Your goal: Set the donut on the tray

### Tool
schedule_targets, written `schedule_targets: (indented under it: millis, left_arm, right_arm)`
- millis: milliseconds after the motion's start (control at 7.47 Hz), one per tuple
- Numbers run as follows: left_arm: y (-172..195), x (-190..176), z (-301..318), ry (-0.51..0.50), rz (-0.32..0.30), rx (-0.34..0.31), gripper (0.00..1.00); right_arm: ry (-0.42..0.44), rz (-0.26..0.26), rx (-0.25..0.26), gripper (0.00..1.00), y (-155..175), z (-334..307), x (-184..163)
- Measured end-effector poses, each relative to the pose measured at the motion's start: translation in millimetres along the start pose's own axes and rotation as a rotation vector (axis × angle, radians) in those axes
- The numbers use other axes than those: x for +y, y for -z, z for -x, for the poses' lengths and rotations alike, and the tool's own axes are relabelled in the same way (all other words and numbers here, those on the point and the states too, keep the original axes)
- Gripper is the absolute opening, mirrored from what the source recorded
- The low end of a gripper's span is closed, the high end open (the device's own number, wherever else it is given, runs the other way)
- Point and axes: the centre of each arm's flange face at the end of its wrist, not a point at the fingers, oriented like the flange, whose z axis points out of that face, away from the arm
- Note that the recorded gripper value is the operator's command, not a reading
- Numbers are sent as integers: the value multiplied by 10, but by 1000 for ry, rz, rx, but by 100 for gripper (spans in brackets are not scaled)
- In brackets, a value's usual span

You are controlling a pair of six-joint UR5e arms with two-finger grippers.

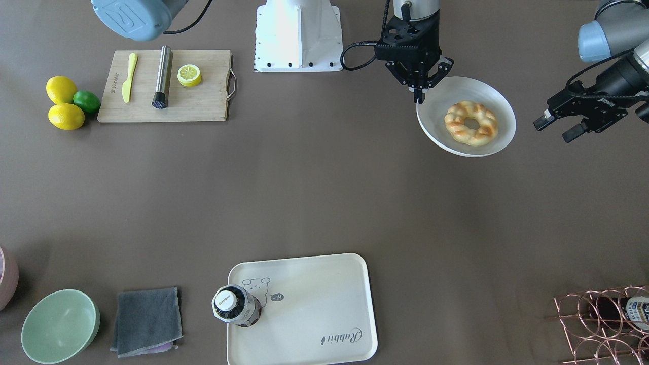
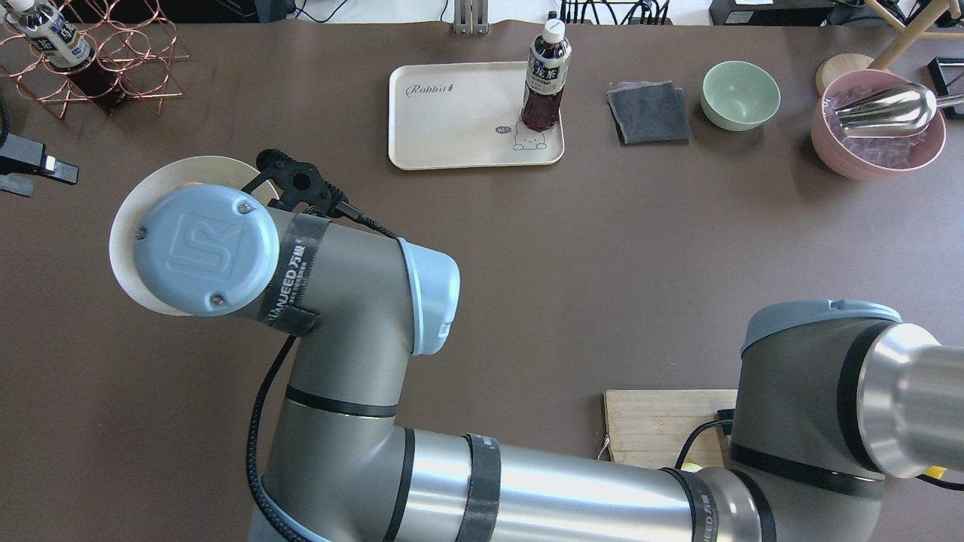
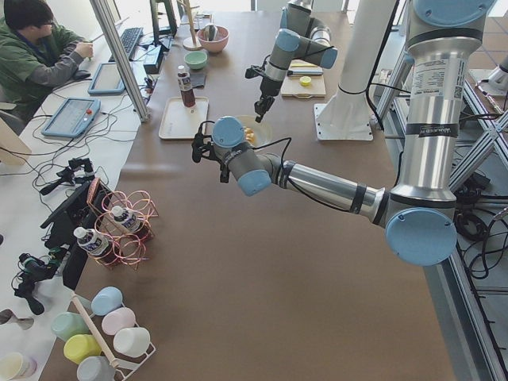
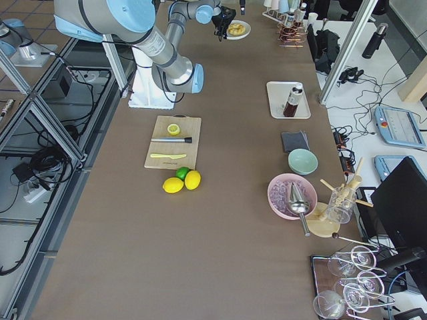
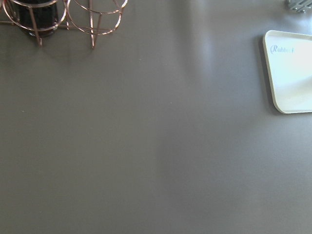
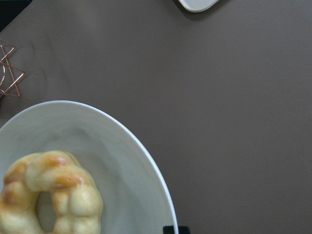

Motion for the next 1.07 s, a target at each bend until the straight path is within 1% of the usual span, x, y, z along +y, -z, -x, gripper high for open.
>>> schedule_targets:
  millis: [268,401,535,669,1070]
  left_arm:
    - [-1,132,83,-12,2,5,89]
    - [12,219,137,-17,3,6,88]
    - [20,293,193,-22,4,8,84]
    - [18,349,226,-27,5,10,69]
    - [-58,412,198,-40,23,17,67]
  right_arm:
    - [-2,-24,55,0,32,195,99]
    - [-1,-32,74,0,-3,215,107]
    - [0,-43,86,0,-54,225,111]
    - [1,-52,93,0,-94,236,108]
    - [-11,-64,112,0,-148,427,168]
